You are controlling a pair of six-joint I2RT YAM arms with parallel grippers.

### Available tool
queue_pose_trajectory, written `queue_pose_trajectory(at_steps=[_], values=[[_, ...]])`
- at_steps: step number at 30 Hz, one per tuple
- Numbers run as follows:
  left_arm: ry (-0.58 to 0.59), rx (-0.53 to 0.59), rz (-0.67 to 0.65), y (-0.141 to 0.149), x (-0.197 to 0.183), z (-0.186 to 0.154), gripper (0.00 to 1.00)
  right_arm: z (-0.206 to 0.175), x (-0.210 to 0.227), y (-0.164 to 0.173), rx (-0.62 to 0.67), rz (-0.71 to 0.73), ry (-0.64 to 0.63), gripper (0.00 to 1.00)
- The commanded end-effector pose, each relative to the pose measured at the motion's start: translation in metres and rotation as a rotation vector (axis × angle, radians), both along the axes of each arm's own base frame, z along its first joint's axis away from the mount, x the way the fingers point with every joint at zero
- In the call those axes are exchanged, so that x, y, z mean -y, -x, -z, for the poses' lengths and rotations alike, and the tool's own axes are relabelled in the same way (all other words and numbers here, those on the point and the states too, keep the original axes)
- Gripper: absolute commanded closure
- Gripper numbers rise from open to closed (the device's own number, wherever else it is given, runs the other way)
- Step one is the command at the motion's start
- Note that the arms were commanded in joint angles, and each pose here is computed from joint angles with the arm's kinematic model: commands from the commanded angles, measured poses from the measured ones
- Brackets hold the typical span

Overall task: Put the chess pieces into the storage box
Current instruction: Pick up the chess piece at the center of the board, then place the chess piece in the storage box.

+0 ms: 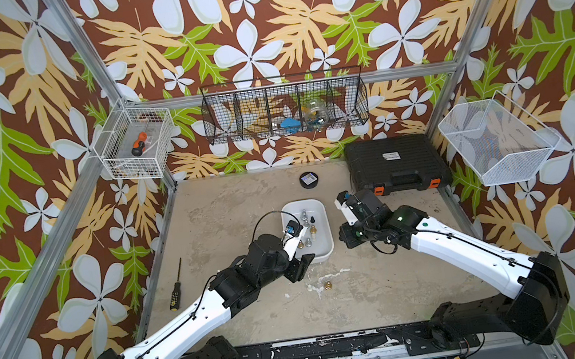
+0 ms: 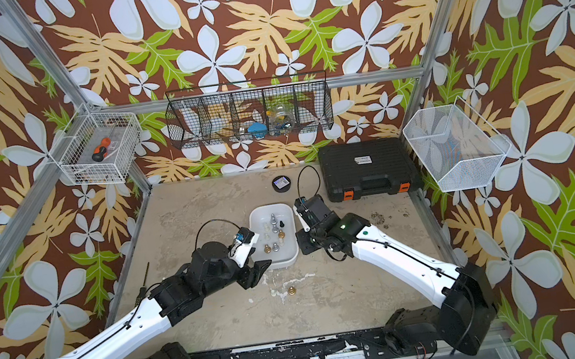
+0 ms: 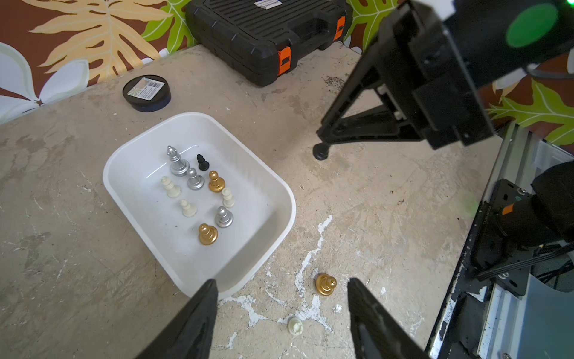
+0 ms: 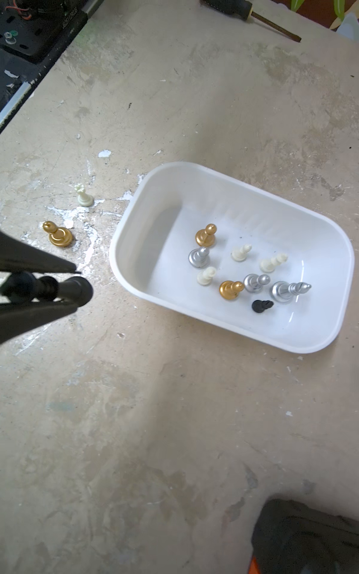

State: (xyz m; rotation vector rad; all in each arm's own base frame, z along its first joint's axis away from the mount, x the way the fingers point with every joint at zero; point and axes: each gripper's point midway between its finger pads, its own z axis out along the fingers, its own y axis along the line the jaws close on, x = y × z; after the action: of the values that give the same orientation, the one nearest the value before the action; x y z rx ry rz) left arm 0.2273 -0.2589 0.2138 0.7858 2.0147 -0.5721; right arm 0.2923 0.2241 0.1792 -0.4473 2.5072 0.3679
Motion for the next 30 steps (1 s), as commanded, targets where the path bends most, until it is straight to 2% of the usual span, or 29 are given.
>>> queue_pose_trajectory(at_steps=[1, 7, 16, 30], values=[[0.041, 0.021, -0.004, -0.002, 0.002, -0.009, 0.32, 0.0, -0.015, -0.01, 0.007, -0.056, 0.016, 0.91], [0.026, 0.031, -0.032, -0.005, -0.003, -0.01, 0.32, 0.027, -0.044, -0.024, -0.031, -0.114, 0.078, 0.91], [0.027, 0.029, -0.033, -0.004, -0.004, -0.009, 0.32, 0.075, -0.066, -0.038, -0.065, -0.137, 0.162, 0.91], [0.026, 0.024, -0.031, -0.004, -0.004, -0.008, 0.32, 0.109, -0.067, -0.053, -0.058, -0.104, 0.214, 0.9]])
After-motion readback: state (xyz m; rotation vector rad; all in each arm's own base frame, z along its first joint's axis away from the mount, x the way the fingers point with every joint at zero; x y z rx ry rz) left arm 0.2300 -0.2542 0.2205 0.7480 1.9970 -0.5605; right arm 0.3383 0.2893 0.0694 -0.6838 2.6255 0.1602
